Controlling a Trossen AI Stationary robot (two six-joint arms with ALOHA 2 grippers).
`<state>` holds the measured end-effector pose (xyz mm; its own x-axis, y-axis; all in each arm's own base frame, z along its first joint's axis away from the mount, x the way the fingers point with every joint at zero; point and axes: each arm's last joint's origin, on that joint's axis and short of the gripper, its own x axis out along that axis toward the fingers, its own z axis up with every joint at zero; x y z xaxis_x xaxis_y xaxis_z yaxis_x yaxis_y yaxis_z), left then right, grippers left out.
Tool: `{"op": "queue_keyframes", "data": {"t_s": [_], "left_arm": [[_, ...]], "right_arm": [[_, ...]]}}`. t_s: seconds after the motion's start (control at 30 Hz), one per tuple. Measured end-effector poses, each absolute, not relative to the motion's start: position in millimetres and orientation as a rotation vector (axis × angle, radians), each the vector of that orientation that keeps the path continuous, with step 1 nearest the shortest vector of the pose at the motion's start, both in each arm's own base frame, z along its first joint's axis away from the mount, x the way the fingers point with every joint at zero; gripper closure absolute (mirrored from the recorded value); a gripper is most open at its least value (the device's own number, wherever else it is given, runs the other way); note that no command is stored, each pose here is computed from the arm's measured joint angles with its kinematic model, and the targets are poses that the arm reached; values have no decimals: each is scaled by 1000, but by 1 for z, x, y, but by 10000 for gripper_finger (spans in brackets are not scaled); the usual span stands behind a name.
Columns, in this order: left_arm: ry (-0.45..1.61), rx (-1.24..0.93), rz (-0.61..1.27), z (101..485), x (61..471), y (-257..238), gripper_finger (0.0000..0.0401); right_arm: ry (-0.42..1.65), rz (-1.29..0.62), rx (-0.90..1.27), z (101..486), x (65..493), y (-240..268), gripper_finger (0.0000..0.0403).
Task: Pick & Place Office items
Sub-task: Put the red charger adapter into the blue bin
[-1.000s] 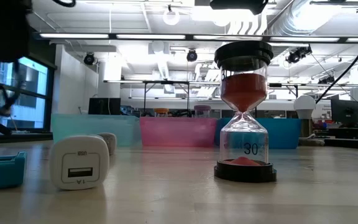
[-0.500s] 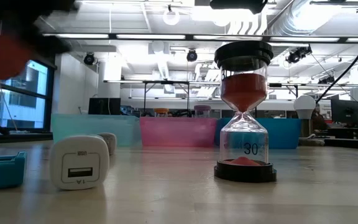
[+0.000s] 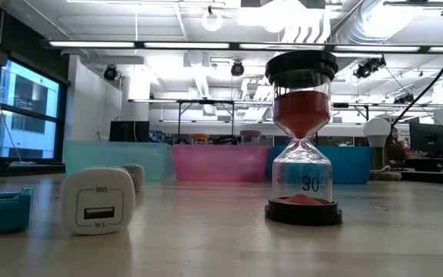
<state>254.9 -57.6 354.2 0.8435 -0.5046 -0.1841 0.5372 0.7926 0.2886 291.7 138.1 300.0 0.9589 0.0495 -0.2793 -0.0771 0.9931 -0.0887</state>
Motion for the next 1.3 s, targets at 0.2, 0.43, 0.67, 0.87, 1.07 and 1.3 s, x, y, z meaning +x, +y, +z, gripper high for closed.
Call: {"op": "queue_keyframes", "data": {"t_s": [0.2, 0.43, 0.67, 0.87, 1.07, 1.3], "left_arm": [[-49, 486, -797, 340, 278, -68, 189], [-161, 697, -736, 334, 291, -79, 187], [-314, 914, -651, 353, 274, -93, 186], [-419, 1044, -622, 360, 270, -101, 186], [-492, 1085, -567, 367, 270, -99, 186], [-464, 1084, -550, 366, 273, -91, 186]], "right_arm": [[172, 80, -62, 311, 292, 144, 109], [110, 154, 25, 318, 296, 140, 109], [44, 163, 55, 325, 296, 140, 109], [-85, 233, 64, 338, 297, 139, 109], [-158, 314, 121, 337, 310, 131, 109], [-177, 325, 165, 313, 338, 122, 109]]}}
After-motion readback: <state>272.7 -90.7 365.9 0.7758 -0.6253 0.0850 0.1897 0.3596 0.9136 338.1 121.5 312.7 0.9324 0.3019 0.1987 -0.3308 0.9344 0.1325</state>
